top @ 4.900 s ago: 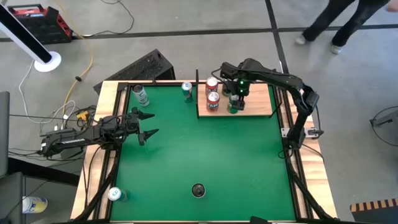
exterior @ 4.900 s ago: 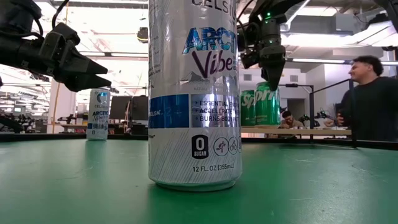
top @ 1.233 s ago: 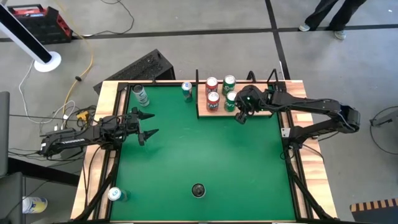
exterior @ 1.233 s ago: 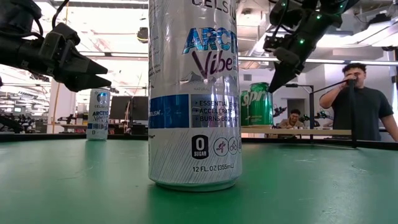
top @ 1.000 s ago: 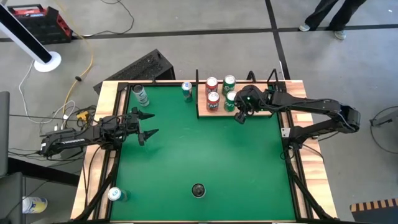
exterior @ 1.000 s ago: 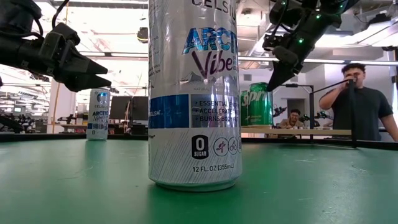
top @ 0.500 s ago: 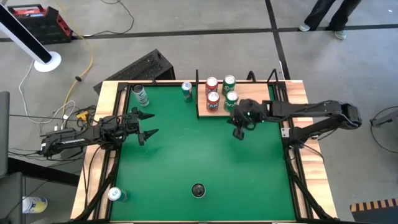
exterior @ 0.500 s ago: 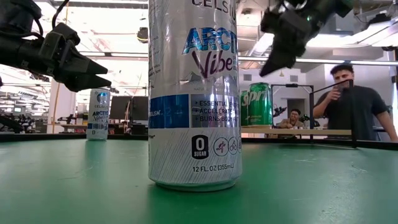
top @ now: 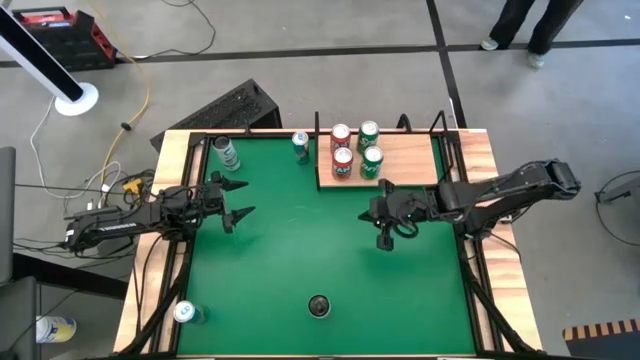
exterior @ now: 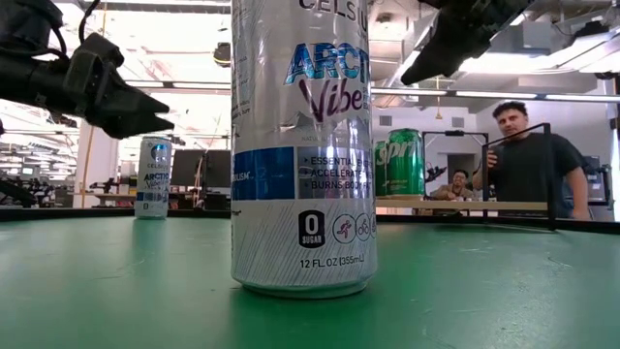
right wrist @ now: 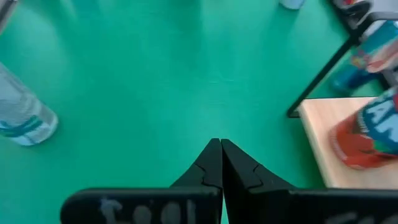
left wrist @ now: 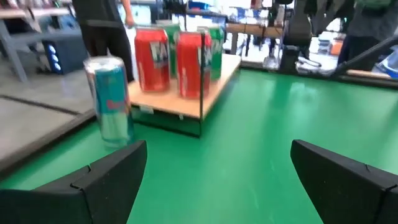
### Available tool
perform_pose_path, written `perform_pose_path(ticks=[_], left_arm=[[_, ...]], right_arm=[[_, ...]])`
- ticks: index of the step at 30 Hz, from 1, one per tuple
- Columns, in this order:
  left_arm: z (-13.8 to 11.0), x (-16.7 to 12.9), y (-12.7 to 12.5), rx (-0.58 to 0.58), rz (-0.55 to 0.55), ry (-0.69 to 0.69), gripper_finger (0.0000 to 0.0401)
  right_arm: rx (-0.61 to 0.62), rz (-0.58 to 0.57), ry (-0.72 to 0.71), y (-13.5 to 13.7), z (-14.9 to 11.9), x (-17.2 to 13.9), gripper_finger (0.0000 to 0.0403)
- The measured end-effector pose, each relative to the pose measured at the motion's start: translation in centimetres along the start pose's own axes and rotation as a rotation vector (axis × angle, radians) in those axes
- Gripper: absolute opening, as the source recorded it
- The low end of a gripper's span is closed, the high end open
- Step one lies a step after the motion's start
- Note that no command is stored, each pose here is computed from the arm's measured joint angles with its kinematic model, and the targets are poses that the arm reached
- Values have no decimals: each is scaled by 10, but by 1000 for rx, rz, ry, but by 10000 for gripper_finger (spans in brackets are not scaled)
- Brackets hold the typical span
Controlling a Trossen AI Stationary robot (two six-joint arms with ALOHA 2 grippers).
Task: Place canned beverage on shelf
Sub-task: Put the top blue soda can on the shelf
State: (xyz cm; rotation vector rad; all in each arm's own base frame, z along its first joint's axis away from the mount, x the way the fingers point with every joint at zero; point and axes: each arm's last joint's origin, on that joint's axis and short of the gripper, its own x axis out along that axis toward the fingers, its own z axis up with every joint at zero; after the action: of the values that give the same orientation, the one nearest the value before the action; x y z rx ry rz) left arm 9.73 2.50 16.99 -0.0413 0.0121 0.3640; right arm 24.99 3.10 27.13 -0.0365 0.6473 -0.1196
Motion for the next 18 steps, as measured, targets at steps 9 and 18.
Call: perform_pose_path(ticks=[9, 18], left_arm=[[11, -1, 1, -411, 3, -120, 382], [13, -1, 1, -483, 15, -141, 382]], right_arm=[[-92, -108, 17, -13, 0, 2, 22], [-51, -183, 35, -37, 0, 5, 34]])
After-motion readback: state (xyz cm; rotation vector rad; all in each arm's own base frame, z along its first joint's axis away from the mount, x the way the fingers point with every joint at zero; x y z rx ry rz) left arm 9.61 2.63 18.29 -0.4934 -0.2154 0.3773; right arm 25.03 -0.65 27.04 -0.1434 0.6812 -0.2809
